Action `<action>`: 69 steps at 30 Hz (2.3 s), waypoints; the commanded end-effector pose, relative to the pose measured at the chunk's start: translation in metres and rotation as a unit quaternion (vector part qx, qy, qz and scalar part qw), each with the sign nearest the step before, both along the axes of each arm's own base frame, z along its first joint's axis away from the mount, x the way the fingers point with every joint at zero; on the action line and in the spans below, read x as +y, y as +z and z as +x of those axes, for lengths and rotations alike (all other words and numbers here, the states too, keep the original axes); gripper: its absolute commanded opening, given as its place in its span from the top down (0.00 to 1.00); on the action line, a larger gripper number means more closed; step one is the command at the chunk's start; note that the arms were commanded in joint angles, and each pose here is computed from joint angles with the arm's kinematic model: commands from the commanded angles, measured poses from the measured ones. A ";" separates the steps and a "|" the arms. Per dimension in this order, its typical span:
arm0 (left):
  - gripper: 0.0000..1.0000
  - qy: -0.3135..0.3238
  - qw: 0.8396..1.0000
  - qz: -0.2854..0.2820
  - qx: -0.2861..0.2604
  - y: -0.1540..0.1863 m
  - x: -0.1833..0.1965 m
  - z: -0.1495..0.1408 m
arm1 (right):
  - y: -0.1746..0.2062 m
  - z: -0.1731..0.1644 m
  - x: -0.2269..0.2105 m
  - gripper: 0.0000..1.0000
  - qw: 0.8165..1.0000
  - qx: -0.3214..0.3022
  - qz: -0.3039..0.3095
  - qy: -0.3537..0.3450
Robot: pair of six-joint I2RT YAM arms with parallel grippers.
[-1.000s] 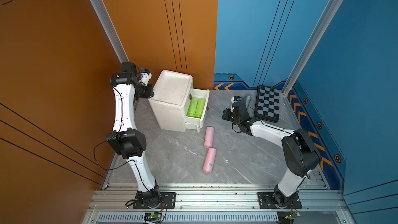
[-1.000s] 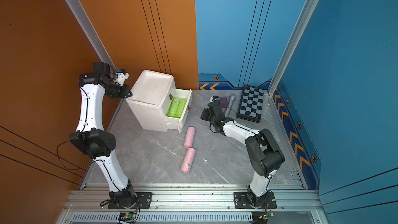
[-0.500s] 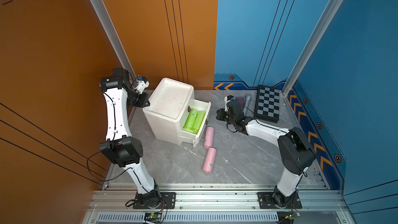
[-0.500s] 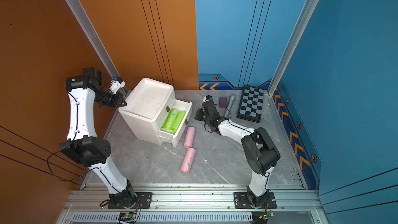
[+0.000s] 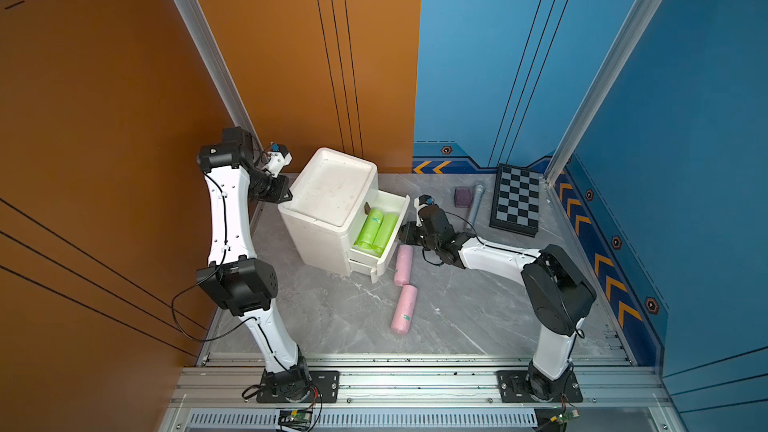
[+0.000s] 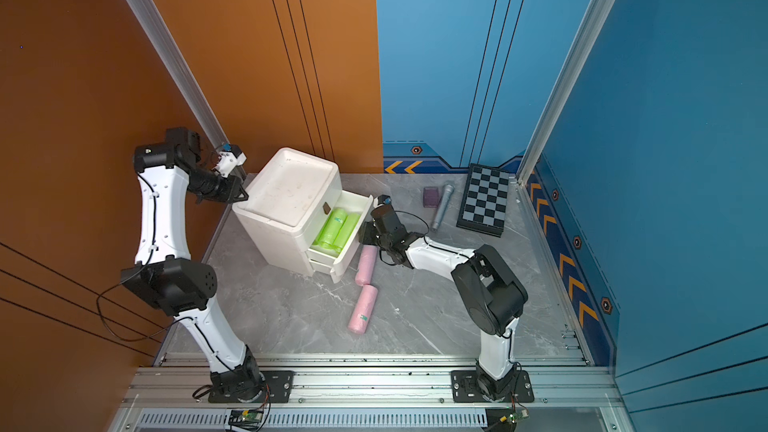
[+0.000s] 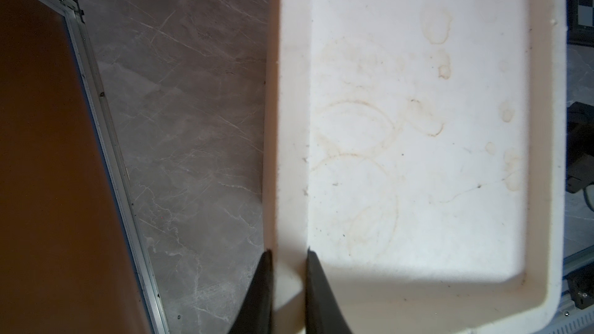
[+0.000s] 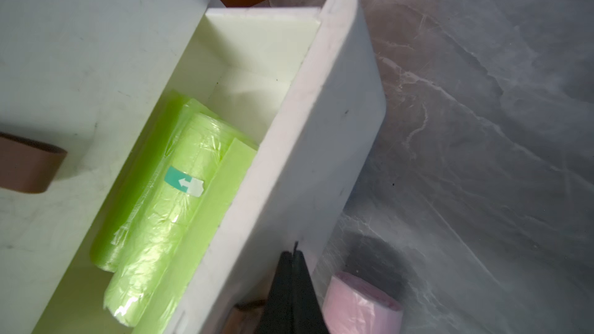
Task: Sort the rolls of trash bags by color and place them into the drawer
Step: Close the drawer of the storage box.
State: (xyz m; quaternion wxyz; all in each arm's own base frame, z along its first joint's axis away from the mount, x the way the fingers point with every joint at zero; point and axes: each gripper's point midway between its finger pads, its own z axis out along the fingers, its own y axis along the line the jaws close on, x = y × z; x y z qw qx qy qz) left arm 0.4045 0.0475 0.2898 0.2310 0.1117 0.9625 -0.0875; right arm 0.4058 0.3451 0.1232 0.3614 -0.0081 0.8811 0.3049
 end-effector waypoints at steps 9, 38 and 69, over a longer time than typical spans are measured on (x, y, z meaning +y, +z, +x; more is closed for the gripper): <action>1.00 -0.050 0.996 -0.073 -0.032 0.016 -0.047 -0.006 | 0.024 -0.021 0.102 1.00 0.993 -0.001 0.079 0.088; 1.00 -0.056 0.997 -0.062 -0.005 0.003 -0.062 -0.014 | 0.037 -0.006 0.063 0.78 0.993 -0.015 0.070 0.096; 1.00 -0.029 0.998 -0.061 0.004 -0.009 -0.051 -0.021 | -0.056 0.034 -0.012 0.58 0.956 0.183 0.205 0.098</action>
